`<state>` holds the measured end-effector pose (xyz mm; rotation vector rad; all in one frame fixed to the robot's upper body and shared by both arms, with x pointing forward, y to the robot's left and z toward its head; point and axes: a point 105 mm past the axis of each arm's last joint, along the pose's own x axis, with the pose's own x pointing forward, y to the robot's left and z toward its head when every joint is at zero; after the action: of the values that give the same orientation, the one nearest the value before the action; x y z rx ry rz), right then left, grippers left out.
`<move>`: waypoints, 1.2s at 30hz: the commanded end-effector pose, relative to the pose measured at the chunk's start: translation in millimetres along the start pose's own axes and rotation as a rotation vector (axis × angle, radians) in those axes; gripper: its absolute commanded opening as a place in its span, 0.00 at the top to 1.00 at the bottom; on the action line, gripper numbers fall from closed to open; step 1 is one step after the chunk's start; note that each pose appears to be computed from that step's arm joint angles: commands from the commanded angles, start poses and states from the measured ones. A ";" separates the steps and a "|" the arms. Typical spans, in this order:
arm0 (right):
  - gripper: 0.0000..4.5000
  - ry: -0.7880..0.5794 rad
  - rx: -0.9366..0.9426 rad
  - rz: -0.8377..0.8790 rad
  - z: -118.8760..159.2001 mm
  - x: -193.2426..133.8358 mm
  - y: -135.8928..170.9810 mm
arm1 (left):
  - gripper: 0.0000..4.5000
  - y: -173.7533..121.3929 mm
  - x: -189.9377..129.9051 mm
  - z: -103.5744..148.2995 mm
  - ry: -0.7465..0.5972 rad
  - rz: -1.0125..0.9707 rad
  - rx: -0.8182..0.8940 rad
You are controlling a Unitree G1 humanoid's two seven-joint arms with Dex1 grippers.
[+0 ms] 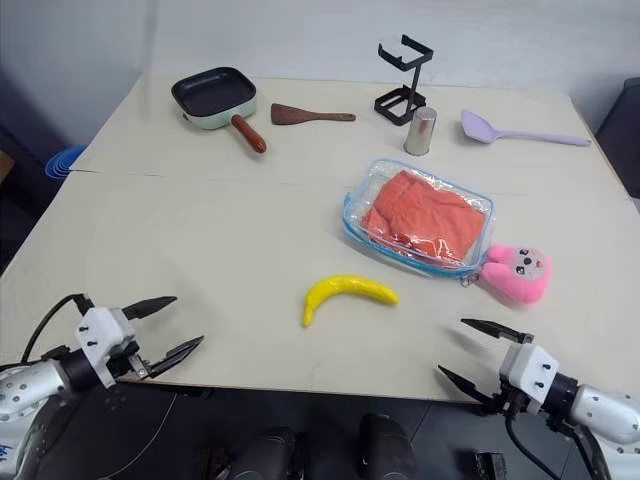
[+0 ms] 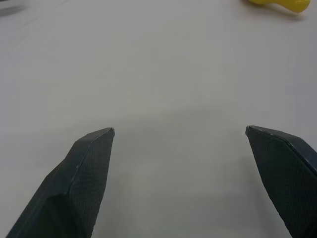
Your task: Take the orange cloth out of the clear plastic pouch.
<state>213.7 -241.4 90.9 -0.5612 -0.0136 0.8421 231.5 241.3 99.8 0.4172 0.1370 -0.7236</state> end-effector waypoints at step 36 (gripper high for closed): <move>0.22 0.093 -0.011 0.435 68.8 166.6 -6.5 | 0.00 -47.6 18.6 58.3 -0.200 -0.375 -0.033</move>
<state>315.9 -94.8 116.8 -0.6144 0.1807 1.2208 213.4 175.3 128.9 0.2624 0.0641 -1.1299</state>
